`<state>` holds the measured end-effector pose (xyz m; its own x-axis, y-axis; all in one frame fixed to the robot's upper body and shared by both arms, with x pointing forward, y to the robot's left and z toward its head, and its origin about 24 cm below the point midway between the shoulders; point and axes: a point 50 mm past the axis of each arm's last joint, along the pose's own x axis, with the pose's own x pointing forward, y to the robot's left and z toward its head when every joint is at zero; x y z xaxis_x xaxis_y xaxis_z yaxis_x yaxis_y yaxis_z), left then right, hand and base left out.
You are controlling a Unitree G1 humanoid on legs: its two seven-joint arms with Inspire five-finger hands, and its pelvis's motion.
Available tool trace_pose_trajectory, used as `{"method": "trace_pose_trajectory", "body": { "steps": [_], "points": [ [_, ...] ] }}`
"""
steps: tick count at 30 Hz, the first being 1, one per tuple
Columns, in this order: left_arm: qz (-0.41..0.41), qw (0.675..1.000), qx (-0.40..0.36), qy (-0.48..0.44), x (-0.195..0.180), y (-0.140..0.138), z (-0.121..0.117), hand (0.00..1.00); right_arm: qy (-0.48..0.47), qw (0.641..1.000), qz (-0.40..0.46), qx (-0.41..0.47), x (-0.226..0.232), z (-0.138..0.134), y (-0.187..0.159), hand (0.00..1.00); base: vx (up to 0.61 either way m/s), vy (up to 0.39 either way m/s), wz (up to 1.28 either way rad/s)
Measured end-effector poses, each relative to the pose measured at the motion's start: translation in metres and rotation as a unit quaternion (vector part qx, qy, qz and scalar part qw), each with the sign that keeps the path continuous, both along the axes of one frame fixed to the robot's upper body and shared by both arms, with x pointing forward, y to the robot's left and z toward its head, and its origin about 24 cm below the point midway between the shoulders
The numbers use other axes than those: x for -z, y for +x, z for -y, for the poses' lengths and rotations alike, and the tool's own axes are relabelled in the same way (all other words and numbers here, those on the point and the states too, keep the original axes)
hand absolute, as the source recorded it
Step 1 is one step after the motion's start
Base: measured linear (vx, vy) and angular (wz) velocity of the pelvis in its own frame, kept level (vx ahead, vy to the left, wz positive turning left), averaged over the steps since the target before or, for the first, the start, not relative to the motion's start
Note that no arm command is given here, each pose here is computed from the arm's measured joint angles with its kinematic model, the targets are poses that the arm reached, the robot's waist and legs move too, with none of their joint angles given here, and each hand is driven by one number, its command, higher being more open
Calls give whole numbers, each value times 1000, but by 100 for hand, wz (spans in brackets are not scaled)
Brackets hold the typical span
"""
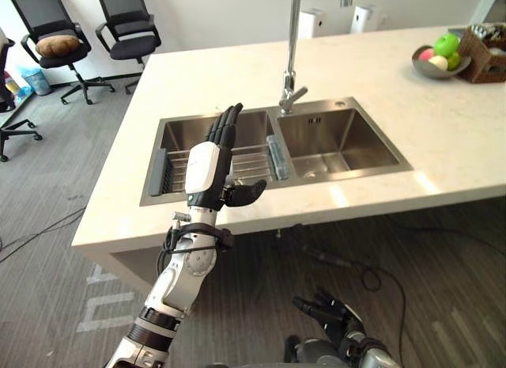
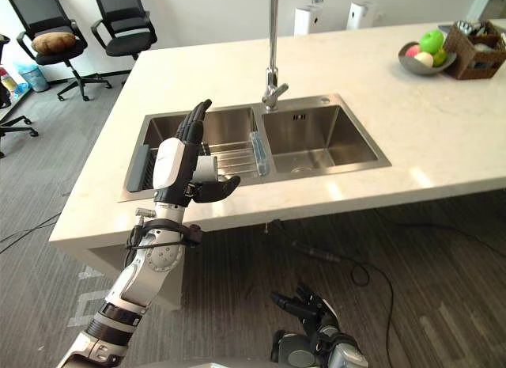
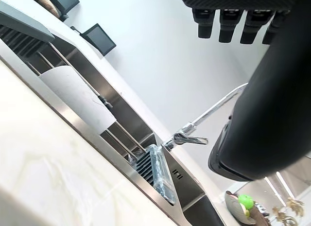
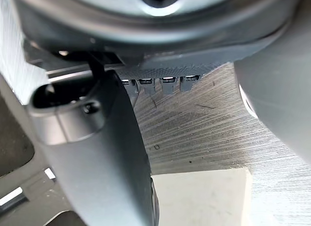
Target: Walk over to the sink, pick up the cup, carry it to the dishwasher, place the cup inside the dishwasher, then close the dishwasher door
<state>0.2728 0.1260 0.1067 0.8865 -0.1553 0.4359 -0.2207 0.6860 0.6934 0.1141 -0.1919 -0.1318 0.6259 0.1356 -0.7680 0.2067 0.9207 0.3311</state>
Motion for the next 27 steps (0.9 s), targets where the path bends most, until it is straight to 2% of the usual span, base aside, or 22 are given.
{"method": "trace_pose_trajectory", "body": {
  "steps": [6, 8, 10, 12, 15, 23, 27],
  "points": [
    [-59, 996, 8, 73, -6, 16, -10, 100, -7, 999, -36, -2, 8, 12, -9, 100, 200, 21, 27],
    [-84, 990, -7, 113, -11, 33, -21, 100, -3, 999, -40, -3, 8, 10, -7, 100, 224, 59, 8],
    [-118, 978, -43, 169, -18, 53, -45, 100, -3, 999, -52, -15, 10, 8, -3, 100, 178, 57, 2],
    [-140, 969, -64, 192, -23, 61, -60, 100, -3, 998, -57, -16, 11, 8, -4, 100, 105, 9, -1],
    [-155, 960, -66, 222, -37, 68, -70, 100, 1, 997, -69, -18, 13, 8, -4, 100, 71, -33, 8],
    [-232, 934, 6, 273, -44, 75, -60, 100, 10, 997, -75, -23, 15, 8, -3, 100, -37, -23, -3],
    [-286, 922, 17, 259, -34, 78, -69, 100, 15, 997, -72, -25, 14, 7, -1, 100, -76, 4, -8]
  ]
}}
